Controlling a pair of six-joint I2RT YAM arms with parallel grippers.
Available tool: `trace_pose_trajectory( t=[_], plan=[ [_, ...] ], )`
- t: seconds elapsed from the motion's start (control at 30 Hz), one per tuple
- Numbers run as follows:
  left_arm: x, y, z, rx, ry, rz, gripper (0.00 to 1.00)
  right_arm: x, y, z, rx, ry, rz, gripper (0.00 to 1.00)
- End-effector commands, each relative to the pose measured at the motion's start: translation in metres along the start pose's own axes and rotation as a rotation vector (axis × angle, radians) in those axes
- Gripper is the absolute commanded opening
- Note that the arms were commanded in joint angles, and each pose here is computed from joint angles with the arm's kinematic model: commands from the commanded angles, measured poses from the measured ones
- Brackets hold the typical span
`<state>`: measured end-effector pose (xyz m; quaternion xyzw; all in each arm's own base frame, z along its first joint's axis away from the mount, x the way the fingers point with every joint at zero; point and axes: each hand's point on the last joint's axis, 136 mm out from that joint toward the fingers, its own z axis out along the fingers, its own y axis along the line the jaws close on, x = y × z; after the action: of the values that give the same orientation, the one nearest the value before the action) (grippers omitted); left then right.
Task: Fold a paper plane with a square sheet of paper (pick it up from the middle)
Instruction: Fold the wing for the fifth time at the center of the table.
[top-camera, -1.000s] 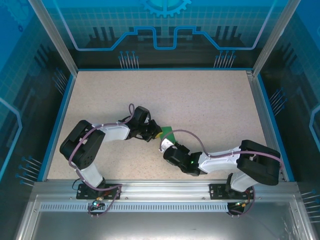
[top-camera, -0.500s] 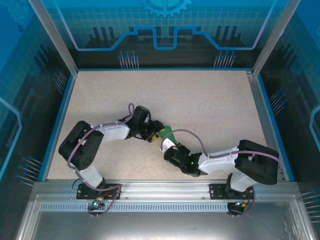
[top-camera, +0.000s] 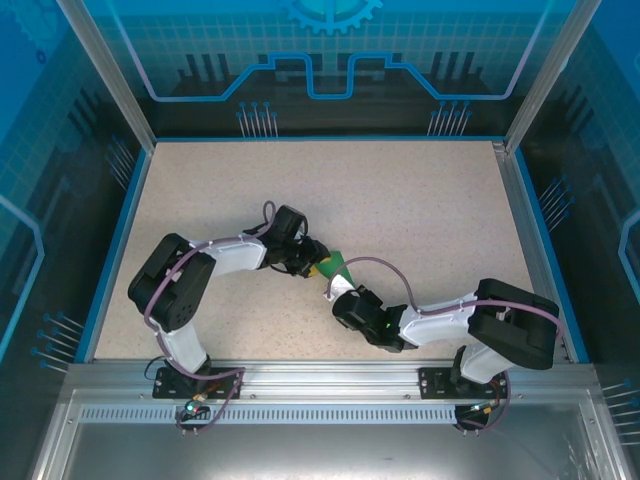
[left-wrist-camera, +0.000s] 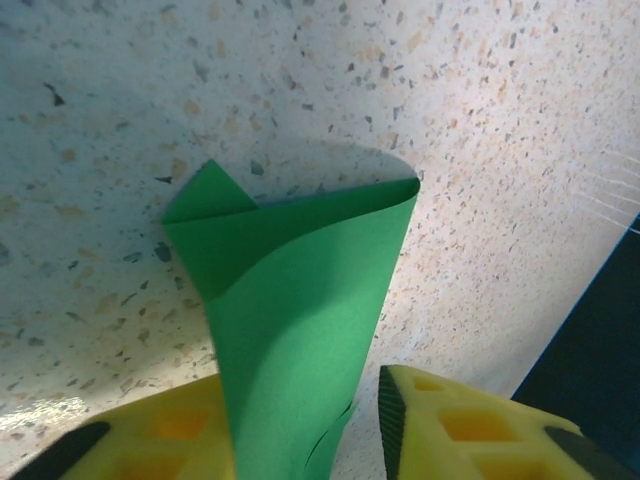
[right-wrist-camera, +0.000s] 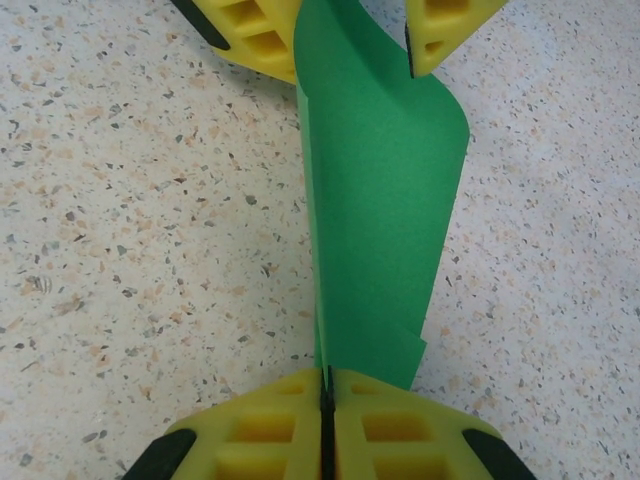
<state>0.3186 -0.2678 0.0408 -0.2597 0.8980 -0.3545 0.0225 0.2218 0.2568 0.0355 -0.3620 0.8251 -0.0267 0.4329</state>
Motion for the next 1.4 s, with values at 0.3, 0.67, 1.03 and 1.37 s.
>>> trace_pose_trajectory(
  t=[0.3,0.67,1.03,1.37],
  plan=[
    [0.001,0.003,-0.010,-0.063,0.008,0.023,0.03,0.009,-0.010,0.000,0.032,0.023,0.031,0.18],
    [-0.001,-0.002,-0.014,-0.060,0.007,0.036,0.01,0.018,-0.016,0.002,0.054,0.056,0.020,0.24],
    [0.001,0.001,-0.011,-0.062,0.018,0.028,0.02,0.015,-0.015,0.003,0.035,0.038,0.048,0.12],
    [-0.007,0.003,-0.036,-0.087,-0.057,0.036,0.47,0.003,-0.008,0.005,-0.124,0.013,0.185,0.00]
  ],
)
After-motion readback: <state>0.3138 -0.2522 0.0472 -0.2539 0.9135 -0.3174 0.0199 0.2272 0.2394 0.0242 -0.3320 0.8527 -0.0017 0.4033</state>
